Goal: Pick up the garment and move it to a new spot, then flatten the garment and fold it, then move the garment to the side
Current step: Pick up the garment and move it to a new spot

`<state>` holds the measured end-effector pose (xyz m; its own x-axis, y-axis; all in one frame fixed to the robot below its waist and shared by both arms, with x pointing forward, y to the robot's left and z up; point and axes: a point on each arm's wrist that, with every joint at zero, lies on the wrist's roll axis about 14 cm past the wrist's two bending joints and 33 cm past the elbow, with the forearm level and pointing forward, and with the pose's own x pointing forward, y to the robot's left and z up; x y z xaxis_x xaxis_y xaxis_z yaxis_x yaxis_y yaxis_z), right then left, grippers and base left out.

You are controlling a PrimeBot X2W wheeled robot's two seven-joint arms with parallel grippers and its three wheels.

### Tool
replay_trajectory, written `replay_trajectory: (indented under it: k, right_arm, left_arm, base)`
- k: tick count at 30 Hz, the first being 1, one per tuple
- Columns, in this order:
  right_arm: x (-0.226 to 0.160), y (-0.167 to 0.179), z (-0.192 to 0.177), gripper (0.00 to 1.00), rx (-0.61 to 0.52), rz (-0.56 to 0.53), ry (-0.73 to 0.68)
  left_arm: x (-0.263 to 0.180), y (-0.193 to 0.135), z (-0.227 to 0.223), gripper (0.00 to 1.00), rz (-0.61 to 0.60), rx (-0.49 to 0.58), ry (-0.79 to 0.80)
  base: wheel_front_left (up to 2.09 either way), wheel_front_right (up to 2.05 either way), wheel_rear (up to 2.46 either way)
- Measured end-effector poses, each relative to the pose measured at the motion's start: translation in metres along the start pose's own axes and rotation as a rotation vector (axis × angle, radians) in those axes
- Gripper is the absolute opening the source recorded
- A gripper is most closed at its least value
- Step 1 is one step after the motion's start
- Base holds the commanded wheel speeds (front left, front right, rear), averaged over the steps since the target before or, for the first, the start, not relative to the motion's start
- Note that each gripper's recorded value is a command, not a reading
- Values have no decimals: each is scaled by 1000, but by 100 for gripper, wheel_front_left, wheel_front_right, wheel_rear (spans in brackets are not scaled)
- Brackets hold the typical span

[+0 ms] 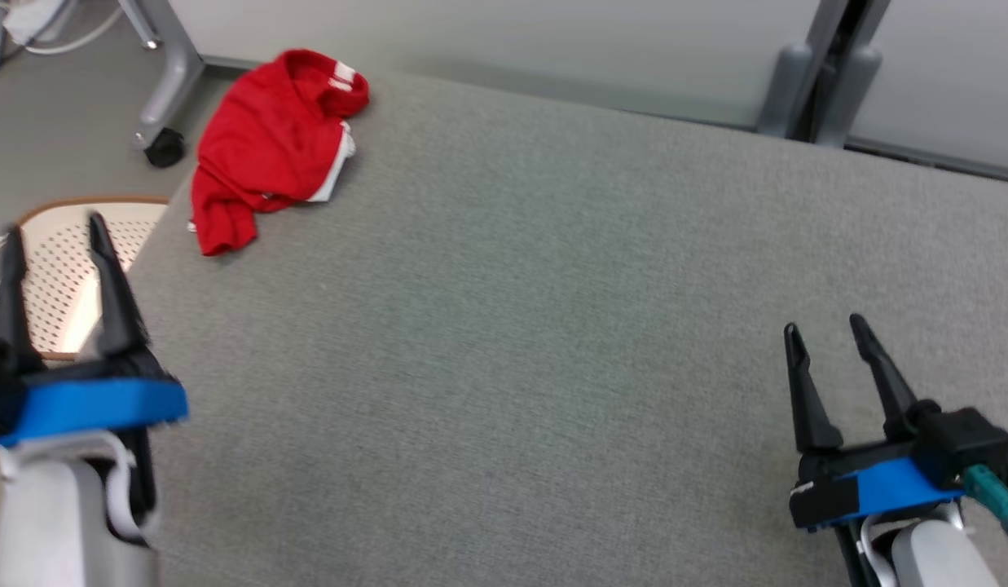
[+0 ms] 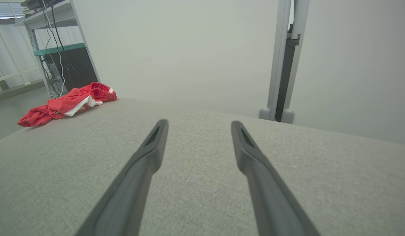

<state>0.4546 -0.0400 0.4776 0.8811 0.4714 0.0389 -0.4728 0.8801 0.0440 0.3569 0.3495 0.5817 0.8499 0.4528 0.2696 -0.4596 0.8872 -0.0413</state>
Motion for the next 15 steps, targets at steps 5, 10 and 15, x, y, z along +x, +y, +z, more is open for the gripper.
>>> replay_trajectory:
  k: [5, 10, 15]
  right_arm:
    - [6, -31, -5, 100, -30, -46, 3]
    - [1, -72, -13, 100, -72, -129, 24]
    - [-6, -104, -22, 100, -103, -201, 49]
  left_arm:
    - [59, -14, 5, 100, -53, 58, -44]
    - [109, -32, -15, 100, -92, 83, -18]
    - [149, -51, -55, 100, -121, 96, 59]
  base:
    - [0, 0, 0]
    - [0, 0, 0]
    - [0, 0, 0]
